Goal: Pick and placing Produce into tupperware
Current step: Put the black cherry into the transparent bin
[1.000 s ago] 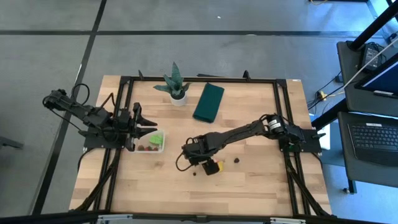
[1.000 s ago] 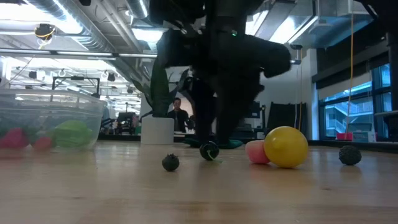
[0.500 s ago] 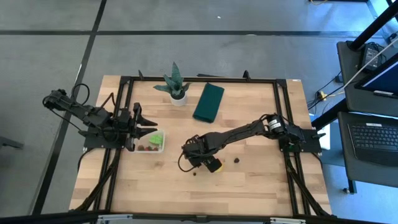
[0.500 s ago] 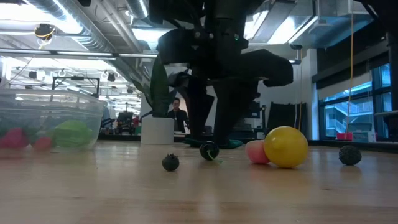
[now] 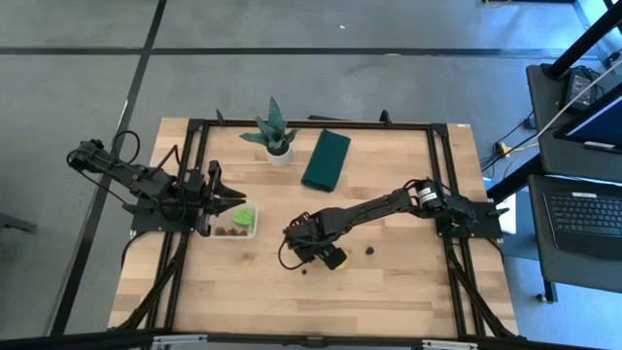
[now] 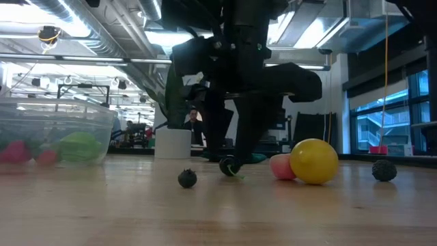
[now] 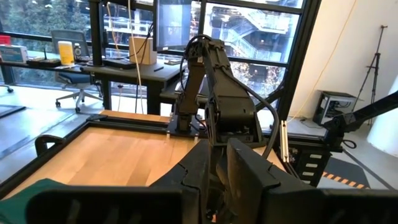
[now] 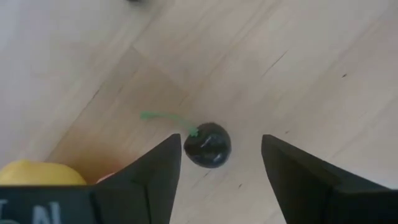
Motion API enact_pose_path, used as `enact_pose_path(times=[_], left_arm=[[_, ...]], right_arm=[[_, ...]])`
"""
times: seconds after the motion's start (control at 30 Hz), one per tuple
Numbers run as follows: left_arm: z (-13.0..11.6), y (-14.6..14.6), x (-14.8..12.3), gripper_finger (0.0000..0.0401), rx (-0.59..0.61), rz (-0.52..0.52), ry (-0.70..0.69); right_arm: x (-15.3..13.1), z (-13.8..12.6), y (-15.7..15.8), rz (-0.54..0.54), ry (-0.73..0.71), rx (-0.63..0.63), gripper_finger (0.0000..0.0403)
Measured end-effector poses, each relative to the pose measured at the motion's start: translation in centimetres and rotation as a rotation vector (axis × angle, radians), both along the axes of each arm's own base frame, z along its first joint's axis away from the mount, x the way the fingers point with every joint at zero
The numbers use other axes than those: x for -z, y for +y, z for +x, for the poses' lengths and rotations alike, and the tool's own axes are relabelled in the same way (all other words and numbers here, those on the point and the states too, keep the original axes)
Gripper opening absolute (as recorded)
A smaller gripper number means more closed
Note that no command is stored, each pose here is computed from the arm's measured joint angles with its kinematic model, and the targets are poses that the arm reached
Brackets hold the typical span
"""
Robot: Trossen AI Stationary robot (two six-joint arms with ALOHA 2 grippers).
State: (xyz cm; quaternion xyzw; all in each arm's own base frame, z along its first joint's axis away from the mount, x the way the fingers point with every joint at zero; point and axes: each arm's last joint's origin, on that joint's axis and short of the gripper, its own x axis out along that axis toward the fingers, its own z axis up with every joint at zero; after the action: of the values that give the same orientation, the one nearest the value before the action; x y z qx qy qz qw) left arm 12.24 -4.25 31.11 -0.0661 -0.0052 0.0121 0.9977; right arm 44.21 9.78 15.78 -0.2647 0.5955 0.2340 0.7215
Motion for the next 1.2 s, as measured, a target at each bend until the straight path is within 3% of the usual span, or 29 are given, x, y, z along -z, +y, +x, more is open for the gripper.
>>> enact_pose_path(times=[0.47, 0.93, 1.2], left_arm=[[0.0, 0.0, 0.0, 0.0021, 0.000, -0.002, 0.004], [0.0, 0.0, 0.1, 0.0001, 0.000, 0.000, 0.007], [0.0, 0.0, 0.1, 0.0018, 0.000, 0.000, 0.007]], right_arm=[[1.8, 0.3, 0.0, -0.002, 0.037, 0.001, 0.0218], [1.9, 0.2, -0.4, 0.003, 0.055, 0.015, 0.0120], [1.6, 0.4, -0.4, 0.000, 0.059, 0.068, 0.0136]])
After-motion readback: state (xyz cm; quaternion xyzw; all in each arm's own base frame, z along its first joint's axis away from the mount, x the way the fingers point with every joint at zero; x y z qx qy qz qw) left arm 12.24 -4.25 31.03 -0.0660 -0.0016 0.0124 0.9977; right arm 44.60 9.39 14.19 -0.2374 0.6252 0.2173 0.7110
